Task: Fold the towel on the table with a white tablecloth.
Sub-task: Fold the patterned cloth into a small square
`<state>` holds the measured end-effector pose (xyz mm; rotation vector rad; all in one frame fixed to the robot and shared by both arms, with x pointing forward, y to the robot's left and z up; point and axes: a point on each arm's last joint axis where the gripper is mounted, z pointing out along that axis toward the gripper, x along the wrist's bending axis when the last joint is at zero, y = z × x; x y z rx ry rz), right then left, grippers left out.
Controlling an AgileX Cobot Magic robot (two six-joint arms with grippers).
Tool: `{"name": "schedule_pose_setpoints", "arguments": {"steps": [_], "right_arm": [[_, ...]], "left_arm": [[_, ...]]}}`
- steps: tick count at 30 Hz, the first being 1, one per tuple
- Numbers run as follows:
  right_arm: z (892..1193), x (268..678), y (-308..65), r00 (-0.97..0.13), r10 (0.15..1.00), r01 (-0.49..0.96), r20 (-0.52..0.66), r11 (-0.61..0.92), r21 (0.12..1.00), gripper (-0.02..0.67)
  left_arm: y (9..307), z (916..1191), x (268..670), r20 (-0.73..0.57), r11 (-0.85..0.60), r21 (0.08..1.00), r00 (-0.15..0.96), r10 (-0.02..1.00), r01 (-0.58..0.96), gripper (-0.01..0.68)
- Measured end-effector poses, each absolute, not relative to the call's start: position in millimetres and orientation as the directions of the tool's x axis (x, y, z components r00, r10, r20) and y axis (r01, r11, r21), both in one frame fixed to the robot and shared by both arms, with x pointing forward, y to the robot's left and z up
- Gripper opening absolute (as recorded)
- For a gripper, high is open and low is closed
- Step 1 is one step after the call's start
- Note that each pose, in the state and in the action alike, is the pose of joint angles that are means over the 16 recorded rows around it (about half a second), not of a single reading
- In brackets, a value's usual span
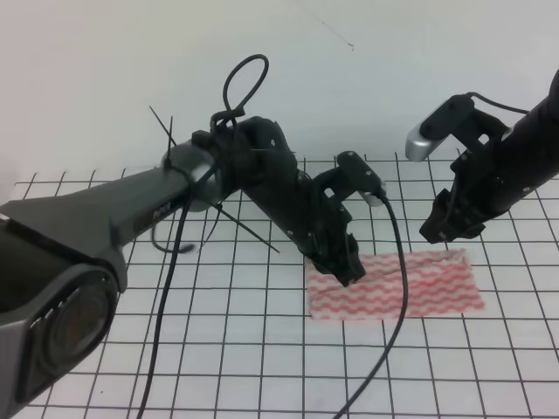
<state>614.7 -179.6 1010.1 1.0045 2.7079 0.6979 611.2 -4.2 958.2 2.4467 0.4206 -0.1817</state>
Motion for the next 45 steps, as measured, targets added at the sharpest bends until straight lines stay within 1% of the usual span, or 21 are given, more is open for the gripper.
{"name": "schedule_pose_setpoints", "arguments": {"steps": [4,8,14,19,25,32,38,41,45], "right_arm": [[1010,615,-180,-0.760,0.650,0.571,0.003,0.665,0.482,0.335],[1010,615,-180,-0.760,0.650,0.571,0.003,0.665,0.482,0.335],[1010,615,-180,-0.760,0.650,0.571,0.004,0.664,0.483,0.335],[1010,615,-180,-0.760,0.650,0.571,0.004,0.664,0.483,0.335],[1010,615,-180,-0.760,0.650,0.571,0.004,0.664,0.483,0.335],[1010,615,-180,-0.760,0.650,0.571,0.004,0.664,0.483,0.335],[1010,615,-180,-0.760,0.650,0.571,0.004,0.665,0.482,0.335],[1010,614,-180,-0.760,0.650,0.571,0.005,0.665,0.482,0.335],[1010,614,-179,-0.760,0.649,0.572,0.006,0.665,0.481,0.335]], "left_arm": [[-4,952,617,-0.198,-0.753,0.559,0.938,0.286,0.347,0.123],[-4,945,618,-0.203,-0.763,0.547,0.939,0.278,0.344,0.122],[-6,938,616,-0.232,-0.770,0.540,0.939,0.252,0.340,0.081],[-7,942,617,-0.239,-0.769,0.546,0.942,0.237,0.332,0.039],[-9,956,621,-0.217,-0.768,0.553,0.946,0.241,0.323,0.000],[-8,968,630,-0.159,-0.782,0.540,0.950,0.267,0.310,0.001],[-8,961,636,-0.119,-0.793,0.526,0.950,0.288,0.307,0.011],[-9,955,638,-0.117,-0.794,0.523,0.949,0.292,0.309,0.041],[-10,950,639,-0.129,-0.789,0.526,0.947,0.296,0.318,0.115]]}}
